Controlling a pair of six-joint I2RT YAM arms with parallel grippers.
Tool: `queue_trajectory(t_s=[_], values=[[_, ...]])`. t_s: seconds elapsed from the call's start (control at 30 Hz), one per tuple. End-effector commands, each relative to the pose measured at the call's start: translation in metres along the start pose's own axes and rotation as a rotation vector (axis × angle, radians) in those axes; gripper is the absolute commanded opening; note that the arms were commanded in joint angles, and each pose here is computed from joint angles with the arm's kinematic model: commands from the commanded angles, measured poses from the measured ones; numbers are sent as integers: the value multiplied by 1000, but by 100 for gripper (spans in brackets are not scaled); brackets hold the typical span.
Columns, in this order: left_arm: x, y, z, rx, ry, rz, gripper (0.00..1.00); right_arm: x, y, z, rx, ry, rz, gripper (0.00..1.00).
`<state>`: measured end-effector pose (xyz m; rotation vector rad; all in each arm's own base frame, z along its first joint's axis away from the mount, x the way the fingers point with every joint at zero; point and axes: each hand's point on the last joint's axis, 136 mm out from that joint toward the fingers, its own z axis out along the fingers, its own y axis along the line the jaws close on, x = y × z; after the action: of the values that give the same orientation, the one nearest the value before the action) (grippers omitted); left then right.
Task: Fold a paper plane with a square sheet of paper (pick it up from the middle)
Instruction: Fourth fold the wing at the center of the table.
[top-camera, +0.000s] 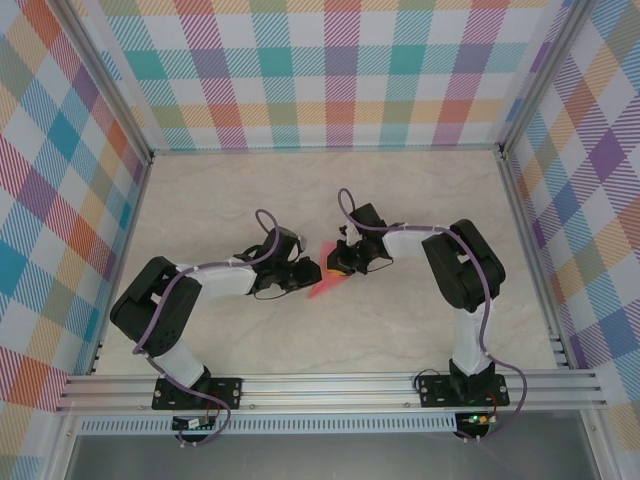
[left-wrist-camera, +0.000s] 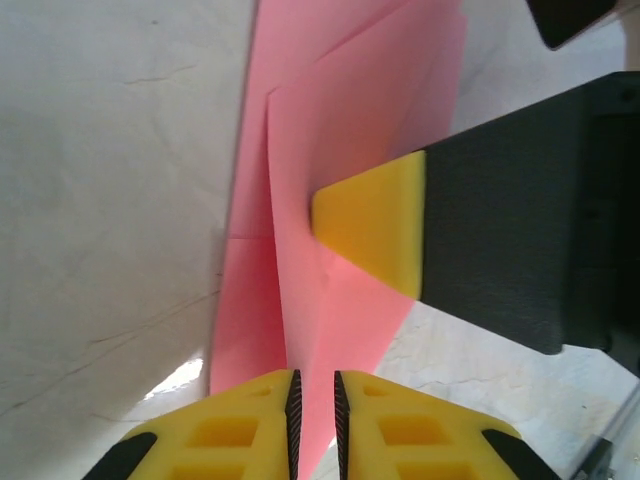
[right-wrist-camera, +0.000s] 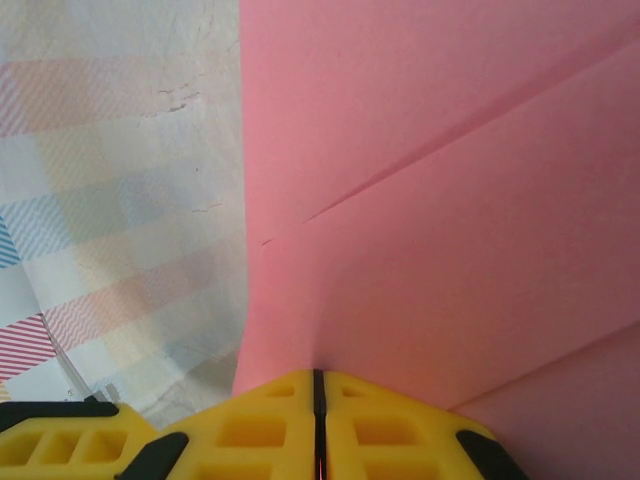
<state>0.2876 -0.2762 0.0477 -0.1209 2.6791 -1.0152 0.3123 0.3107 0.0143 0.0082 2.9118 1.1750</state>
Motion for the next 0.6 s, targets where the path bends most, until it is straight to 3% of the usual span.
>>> queue_trajectory(t_s=[0.0, 0.17, 0.27, 0.4, 0.57], values=[[0, -19, 3, 94, 28, 1, 16, 15, -64, 16, 213, 32, 106, 9], [-1, -14, 6, 64, 22, -9, 12, 16, -64, 17, 214, 35, 110, 9], [-9, 8, -5, -80, -44, -11, 13, 16, -65, 16, 219, 35, 112, 9], [-12, 28, -21, -195, -102, -17, 21, 16, -66, 16, 226, 35, 111, 9], [-6, -6, -19, -5, -70, 28, 24, 16, -66, 16, 226, 35, 111, 9]])
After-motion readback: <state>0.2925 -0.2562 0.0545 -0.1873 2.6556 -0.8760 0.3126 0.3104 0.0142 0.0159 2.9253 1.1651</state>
